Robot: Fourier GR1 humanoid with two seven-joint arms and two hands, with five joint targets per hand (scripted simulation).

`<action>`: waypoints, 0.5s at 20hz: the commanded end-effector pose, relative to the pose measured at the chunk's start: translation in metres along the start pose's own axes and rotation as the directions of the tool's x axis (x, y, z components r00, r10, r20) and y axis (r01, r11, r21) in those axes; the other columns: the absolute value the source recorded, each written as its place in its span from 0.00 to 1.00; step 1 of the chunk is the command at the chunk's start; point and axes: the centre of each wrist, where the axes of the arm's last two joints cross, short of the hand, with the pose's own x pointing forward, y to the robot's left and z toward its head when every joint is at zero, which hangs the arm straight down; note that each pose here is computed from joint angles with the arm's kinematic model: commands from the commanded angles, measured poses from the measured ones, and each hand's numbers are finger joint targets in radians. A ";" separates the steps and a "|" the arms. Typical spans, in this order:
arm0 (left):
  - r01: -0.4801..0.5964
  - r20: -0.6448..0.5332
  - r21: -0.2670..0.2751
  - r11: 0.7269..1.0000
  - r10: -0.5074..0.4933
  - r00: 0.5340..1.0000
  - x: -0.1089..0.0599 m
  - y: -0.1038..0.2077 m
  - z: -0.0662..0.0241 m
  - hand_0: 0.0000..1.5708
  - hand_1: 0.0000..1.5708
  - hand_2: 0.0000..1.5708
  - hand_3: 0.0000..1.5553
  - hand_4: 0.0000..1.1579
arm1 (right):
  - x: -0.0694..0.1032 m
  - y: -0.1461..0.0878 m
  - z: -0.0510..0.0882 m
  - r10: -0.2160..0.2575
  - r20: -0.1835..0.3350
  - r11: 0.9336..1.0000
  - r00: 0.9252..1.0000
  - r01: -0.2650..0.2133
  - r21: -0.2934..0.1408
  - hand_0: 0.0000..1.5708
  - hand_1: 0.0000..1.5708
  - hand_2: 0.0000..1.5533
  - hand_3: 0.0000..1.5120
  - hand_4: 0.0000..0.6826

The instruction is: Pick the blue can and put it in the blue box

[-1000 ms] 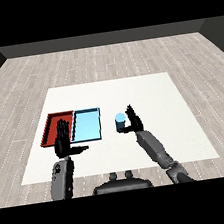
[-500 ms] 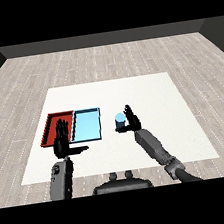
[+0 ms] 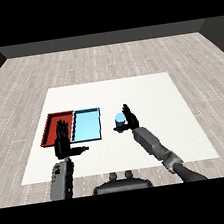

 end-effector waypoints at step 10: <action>-0.014 -0.006 0.007 1.000 0.014 1.000 0.001 0.013 0.0066 0.00 0.00 0.00 0.00 0.00 | 0.008 0.014 -0.014 0.081 -0.023 0.995 0.996 -0.082 -0.048 0.67 0.67 0.78 0.75 0.26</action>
